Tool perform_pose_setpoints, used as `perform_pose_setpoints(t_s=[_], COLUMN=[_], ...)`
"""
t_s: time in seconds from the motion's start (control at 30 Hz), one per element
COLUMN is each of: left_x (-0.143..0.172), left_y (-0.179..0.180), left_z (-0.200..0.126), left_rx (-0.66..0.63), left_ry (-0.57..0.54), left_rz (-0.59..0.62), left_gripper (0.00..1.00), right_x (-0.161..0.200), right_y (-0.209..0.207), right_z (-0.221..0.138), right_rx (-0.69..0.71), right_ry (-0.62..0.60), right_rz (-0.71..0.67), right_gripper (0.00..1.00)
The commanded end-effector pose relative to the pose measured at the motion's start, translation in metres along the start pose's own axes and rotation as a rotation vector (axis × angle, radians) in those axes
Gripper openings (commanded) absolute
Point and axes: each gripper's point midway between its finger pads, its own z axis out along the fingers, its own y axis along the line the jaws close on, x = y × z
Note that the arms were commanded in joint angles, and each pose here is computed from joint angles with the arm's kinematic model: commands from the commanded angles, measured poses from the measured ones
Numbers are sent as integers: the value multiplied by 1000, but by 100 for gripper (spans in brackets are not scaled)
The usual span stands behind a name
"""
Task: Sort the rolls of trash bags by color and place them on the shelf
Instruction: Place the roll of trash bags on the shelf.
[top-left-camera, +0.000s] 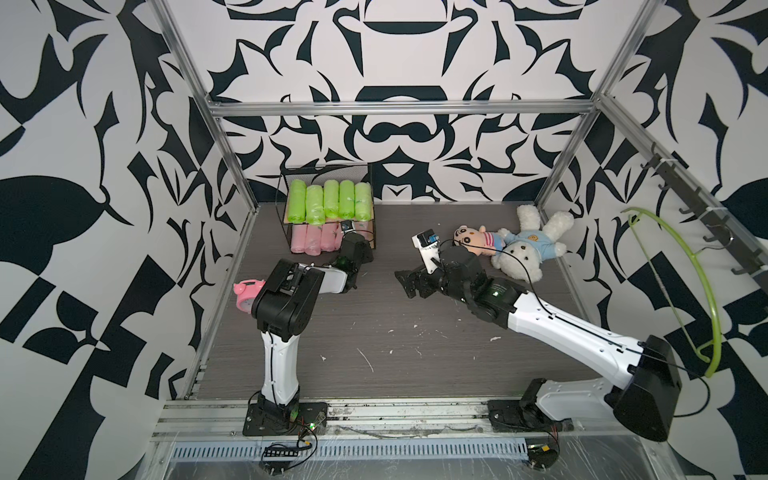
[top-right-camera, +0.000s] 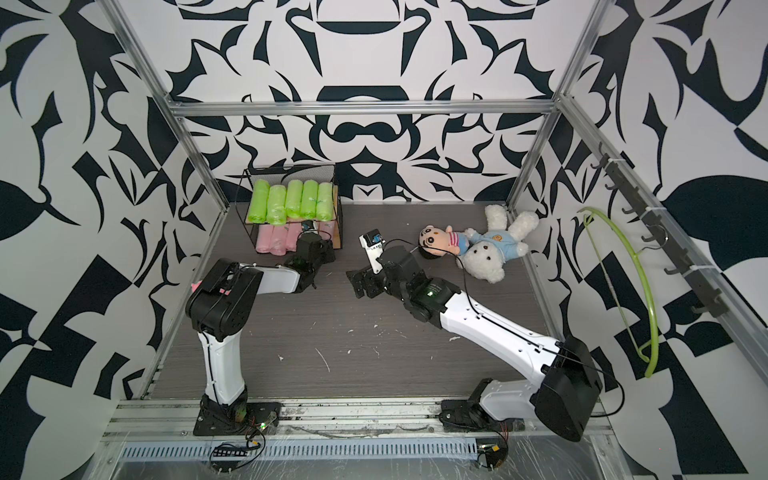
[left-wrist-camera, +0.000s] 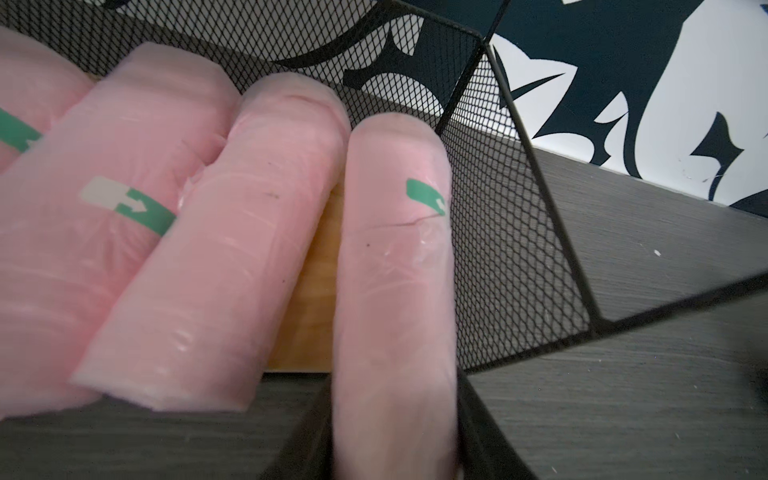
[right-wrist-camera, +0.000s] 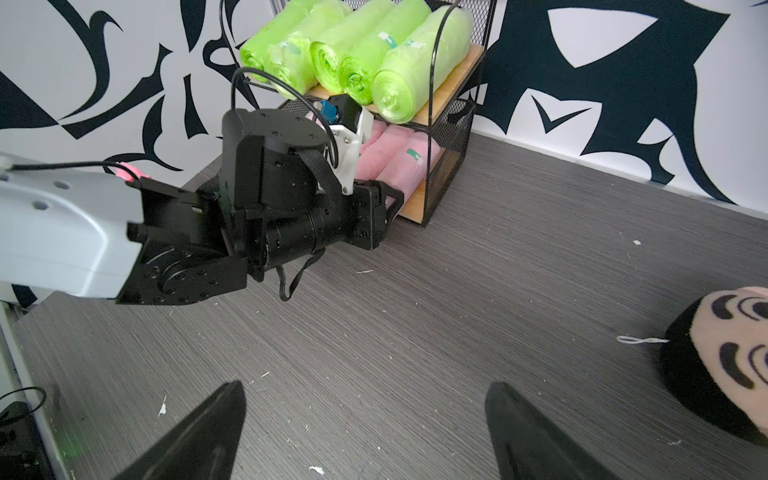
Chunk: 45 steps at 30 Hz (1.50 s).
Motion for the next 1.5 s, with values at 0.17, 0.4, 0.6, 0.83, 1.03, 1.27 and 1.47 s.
perform_pose_setpoints(t_s=[0.17, 0.4, 0.6, 0.83, 1.03, 1.27, 1.47], left_x=[-19, -10, -7, -4, 0, -2, -8], left_y=[-3, -6, -7, -8, -13, -14, -13], left_z=[10, 12, 9, 12, 16, 22, 27], left_rx=[5, 16, 23, 26, 66, 56, 40], left_ry=[-37, -10, -26, -32, -35, -41, -56], left_rz=[-36, -92, -138, -151, -215, -225, -221], left_gripper=[45, 46, 46, 46, 46, 49, 51], right_x=[-12, -13, -13, -11, -11, -11, -10], right_y=[0, 0, 1, 1, 2, 2, 2], right_z=[-8, -7, -7, -6, -5, -4, -4], right_rx=[3, 3, 2, -1, -4, -5, -6], right_ry=[-40, -41, -39, -37, -35, -34, -31], right_rz=[1, 5, 8, 14, 18, 16, 16], right_gripper=[96, 96, 95, 95, 95, 95, 95])
